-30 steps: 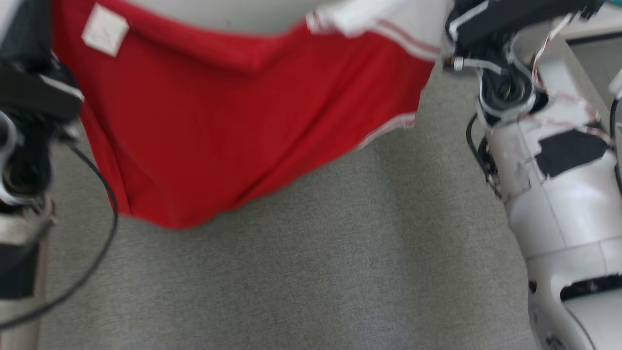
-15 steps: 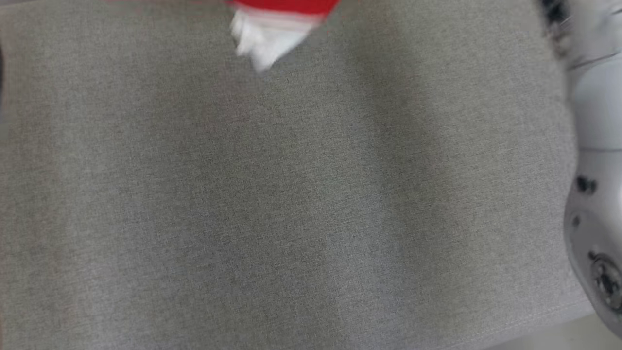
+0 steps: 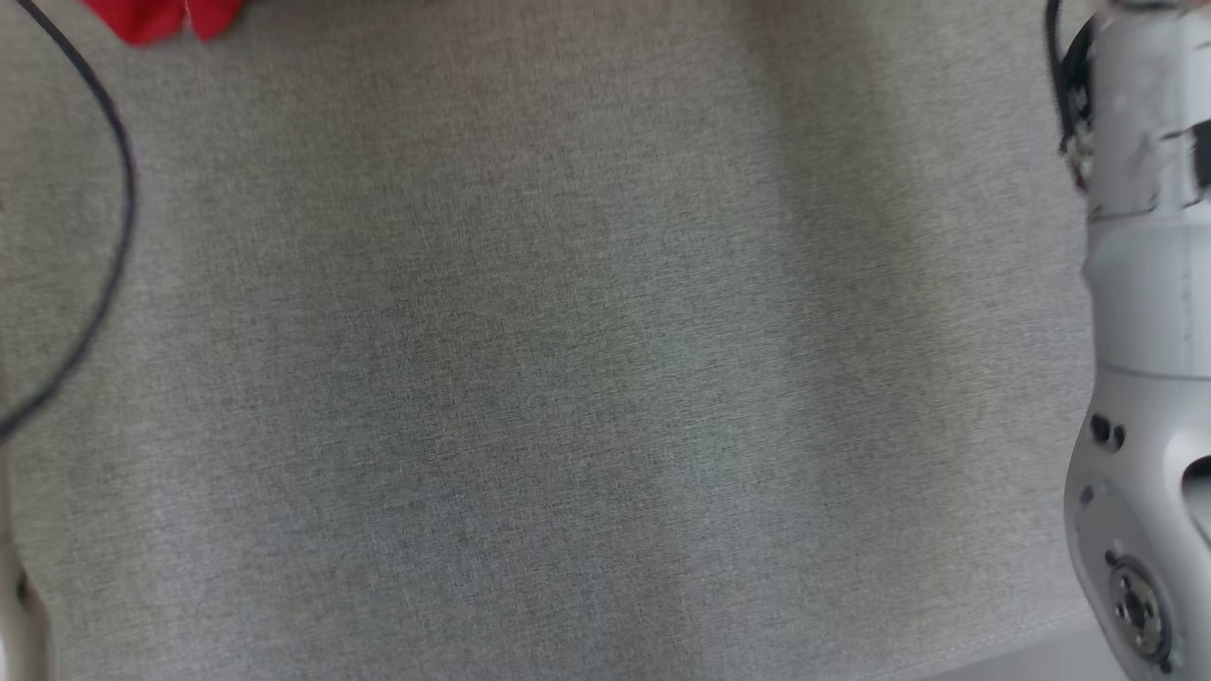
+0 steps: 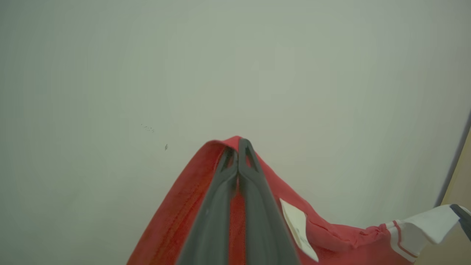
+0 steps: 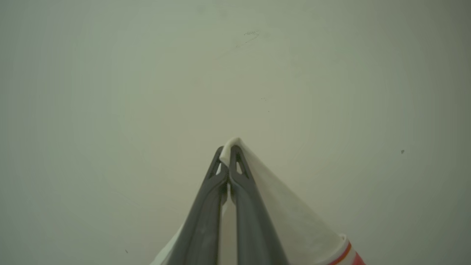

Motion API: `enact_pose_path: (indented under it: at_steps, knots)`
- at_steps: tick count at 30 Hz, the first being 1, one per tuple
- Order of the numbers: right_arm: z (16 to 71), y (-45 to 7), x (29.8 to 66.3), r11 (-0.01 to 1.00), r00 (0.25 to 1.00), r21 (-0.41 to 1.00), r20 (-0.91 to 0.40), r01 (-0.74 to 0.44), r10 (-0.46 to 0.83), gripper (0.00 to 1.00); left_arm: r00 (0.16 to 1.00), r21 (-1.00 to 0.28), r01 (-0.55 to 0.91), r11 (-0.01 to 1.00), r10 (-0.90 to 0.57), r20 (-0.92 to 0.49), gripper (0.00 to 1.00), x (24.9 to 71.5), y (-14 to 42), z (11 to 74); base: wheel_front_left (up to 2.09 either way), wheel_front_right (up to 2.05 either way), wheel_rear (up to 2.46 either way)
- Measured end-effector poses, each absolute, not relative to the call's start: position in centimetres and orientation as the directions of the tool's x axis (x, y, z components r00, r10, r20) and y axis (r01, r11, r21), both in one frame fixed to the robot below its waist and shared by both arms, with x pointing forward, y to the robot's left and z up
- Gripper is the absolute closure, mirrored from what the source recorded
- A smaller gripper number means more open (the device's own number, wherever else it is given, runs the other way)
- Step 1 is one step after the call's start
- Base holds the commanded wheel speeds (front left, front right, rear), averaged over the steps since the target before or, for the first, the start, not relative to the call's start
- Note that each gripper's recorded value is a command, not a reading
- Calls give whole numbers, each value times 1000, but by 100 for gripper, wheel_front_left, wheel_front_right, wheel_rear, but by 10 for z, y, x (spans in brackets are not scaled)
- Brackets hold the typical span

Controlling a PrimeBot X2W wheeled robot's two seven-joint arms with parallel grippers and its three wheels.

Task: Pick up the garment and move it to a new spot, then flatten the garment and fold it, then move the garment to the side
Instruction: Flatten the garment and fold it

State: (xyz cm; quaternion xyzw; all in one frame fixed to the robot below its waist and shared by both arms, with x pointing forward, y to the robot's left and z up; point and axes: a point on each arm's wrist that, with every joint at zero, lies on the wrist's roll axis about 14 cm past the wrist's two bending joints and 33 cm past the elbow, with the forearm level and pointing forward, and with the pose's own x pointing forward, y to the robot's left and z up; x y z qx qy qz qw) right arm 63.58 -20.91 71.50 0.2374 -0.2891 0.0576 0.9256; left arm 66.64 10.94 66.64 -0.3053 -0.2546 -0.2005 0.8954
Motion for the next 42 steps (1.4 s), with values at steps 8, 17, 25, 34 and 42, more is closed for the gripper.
enact_pose_path:
  at_steps: [8,17,25,34,42]
  knots:
    - [654,-189,641,908,911,363,410,-211,48,100,855,-506,503,701,-318,409,100,655,96,604,0,0,0]
    - [620,-179,606,890,964,393,214,-233,157,100,876,-554,482,679,-375,302,100,618,105,587,0,0,0]
    - [572,-214,552,938,991,325,-23,-119,134,100,885,-604,446,661,-427,187,100,557,96,560,0,0,0]
    - [553,-237,487,951,992,307,-112,-21,59,100,886,-664,385,641,-459,70,100,478,86,525,0,0,0]
    - [501,-238,401,942,952,329,-305,72,34,100,866,-714,303,631,-495,-70,100,399,81,491,0,0,0]
